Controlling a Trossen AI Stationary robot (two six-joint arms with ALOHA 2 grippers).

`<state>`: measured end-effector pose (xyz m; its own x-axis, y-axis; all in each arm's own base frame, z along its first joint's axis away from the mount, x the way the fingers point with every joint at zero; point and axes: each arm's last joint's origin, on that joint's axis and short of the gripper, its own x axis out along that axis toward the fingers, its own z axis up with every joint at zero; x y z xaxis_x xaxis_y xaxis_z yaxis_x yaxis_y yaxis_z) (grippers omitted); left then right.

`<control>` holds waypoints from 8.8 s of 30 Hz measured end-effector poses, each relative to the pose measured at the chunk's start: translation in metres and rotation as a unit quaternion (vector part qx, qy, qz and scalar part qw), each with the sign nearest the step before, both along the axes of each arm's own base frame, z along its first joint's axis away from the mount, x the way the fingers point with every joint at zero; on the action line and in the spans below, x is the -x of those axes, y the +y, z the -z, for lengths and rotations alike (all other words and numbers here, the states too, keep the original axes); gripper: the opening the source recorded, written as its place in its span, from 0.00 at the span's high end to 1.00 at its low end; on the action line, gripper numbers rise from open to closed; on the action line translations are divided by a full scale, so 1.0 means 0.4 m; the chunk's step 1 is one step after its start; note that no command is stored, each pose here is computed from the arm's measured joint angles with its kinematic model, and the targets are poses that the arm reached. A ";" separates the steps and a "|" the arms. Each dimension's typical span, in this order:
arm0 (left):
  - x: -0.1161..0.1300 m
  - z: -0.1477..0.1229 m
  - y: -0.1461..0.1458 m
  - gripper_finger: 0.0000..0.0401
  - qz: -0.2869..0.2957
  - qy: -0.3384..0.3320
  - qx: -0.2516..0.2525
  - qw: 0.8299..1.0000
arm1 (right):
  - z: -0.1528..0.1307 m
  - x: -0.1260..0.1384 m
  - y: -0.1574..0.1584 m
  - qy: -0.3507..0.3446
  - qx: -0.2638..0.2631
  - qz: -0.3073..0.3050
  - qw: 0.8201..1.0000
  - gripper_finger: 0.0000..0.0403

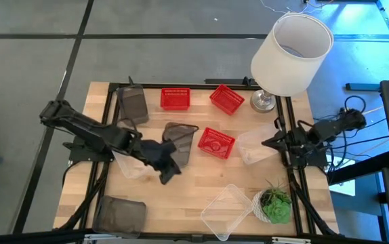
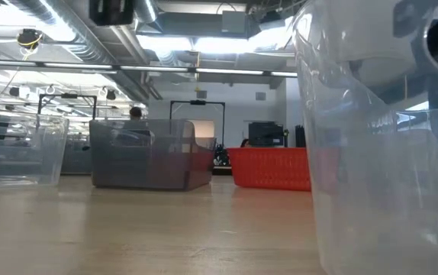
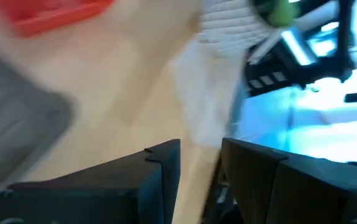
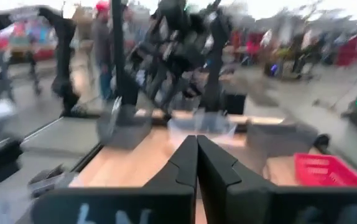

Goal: Stack baskets by color
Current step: Stack the bottom black bin on the middle black bin

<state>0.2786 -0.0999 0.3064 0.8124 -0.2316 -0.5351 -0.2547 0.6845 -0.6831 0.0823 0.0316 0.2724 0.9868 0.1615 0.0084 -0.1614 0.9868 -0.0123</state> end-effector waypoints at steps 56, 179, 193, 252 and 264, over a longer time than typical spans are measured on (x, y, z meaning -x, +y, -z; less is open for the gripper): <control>-0.202 0.233 -0.188 0.73 0.068 -0.155 -0.093 0.981 | -0.173 -0.168 0.098 0.217 0.082 -0.080 0.969 0.98; 0.095 0.303 -0.331 0.82 -0.181 0.371 0.178 0.893 | -0.198 -0.177 0.102 0.217 0.108 -0.085 0.966 0.98; -0.011 0.159 -0.300 1.00 -0.047 0.334 0.164 0.927 | -0.198 -0.177 0.102 0.217 0.108 -0.085 0.966 0.98; -0.141 0.040 0.110 1.00 0.259 0.251 -0.329 0.873 | -0.195 -0.179 0.081 0.226 0.047 0.078 0.970 0.98; -0.136 0.082 0.118 1.00 0.246 0.272 -0.311 0.877 | -0.195 -0.179 0.081 0.225 0.059 0.075 0.970 0.98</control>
<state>0.3330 -0.0526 0.2736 0.2806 -0.0089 -0.9598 0.0035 1.0000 -0.0083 0.1538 0.0639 0.3503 0.8984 -0.0110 -0.4390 -0.0305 0.9957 -0.0873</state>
